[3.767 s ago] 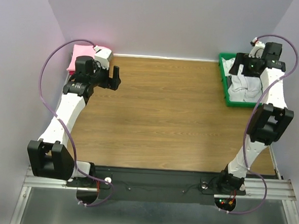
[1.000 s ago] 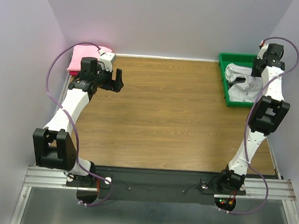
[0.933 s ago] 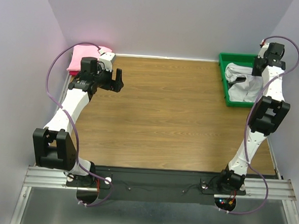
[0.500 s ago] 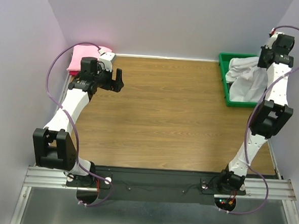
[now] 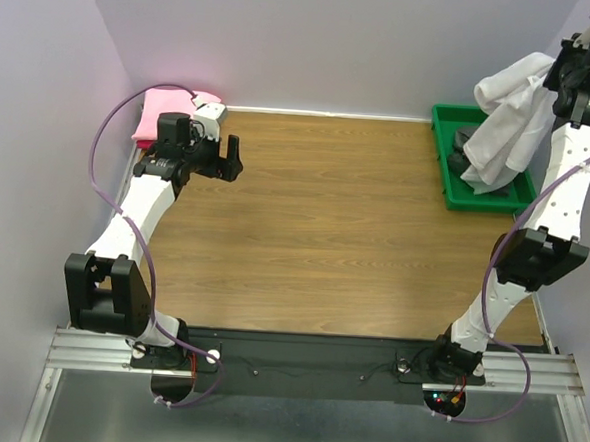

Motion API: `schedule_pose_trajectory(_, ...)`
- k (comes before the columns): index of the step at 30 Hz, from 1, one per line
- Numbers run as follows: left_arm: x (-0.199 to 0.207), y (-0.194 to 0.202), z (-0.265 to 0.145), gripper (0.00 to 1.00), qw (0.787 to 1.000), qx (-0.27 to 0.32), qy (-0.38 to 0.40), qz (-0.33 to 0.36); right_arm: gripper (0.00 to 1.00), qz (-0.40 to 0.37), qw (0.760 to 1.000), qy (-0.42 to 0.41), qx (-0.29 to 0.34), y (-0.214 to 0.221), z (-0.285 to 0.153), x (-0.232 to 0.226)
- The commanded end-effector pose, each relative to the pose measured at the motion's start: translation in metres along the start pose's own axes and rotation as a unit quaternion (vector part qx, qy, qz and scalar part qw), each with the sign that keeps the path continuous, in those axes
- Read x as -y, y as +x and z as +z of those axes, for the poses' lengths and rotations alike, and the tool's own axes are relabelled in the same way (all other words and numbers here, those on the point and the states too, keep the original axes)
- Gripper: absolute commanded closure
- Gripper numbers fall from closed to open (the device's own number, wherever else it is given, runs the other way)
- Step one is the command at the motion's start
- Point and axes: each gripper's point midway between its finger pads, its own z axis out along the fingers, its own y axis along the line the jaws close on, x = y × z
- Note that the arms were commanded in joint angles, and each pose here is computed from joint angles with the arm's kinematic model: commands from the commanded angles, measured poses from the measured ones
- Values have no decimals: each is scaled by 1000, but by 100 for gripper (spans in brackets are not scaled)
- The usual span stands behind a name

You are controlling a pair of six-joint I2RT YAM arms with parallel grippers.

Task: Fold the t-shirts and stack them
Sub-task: Move the tshirt to the center of the board

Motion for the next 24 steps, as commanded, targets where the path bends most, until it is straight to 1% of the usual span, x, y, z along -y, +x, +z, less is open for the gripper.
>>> schedule_pose_trajectory(1,1,-30,-16,3,999,43,6,9,99,10,991,-1,132,-86,-38,2)
schedule_pose_trajectory(5,-1,-35,-18,3,999,47,9,4,99,5,987,-14,160,-105,-49,-2)
schedule_pose_trajectory(8,-1,-37,-19,3,999,47,15,-1,99,7,981,-45,186,-121,-58,-13)
schedule_pose_trajectory(9,-4,-39,-21,3,999,50,15,-4,99,1,977,-83,196,-128,-65,-26)
schedule_pose_trajectory(12,-5,-44,-24,3,998,54,28,-16,100,10,967,-149,206,-135,-84,-51)
schedule_pose_trajectory(13,-15,-45,-27,3,998,56,24,-26,99,3,960,-186,208,-136,-91,-66)
schedule_pose_trajectory(14,-15,-46,-28,3,997,57,34,-31,99,19,955,-209,209,-140,-102,-76)
schedule_pose_trajectory(15,-16,-52,-32,3,997,64,37,-35,99,15,947,-251,202,-134,-107,-91)
schedule_pose_trajectory(16,-25,-54,-36,3,996,67,32,-40,99,15,942,-270,197,-131,-111,-101)
schedule_pose_trajectory(17,-25,-55,-37,3,996,66,42,-45,99,13,936,-292,193,-129,-118,-116)
schedule_pose_trajectory(18,-28,-60,-41,3,995,72,44,-45,99,12,929,-324,177,-117,-123,-130)
schedule_pose_trajectory(19,-30,-62,-44,3,995,75,45,-47,99,6,921,-343,184,-121,-137,-141)
schedule_pose_trajectory(20,-35,-64,-48,3,995,77,41,-48,99,12,916,-372,147,-94,-131,-164)
schedule_pose_trajectory(21,-35,-66,-50,3,995,80,43,-44,99,4,911,-390,132,-79,-133,-179)
schedule_pose_trajectory(22,-35,-69,-53,3,995,83,41,-40,99,-1,904,-408,126,-72,-147,-192)
schedule_pose_trajectory(23,-36,-69,-55,3,995,82,39,-31,99,-11,896,-436,81,-28,-142,-224)
schedule_pose_trajectory(24,-35,-70,-56,3,995,83,38,-28,100,-13,889,-454,60,-10,-148,-241)
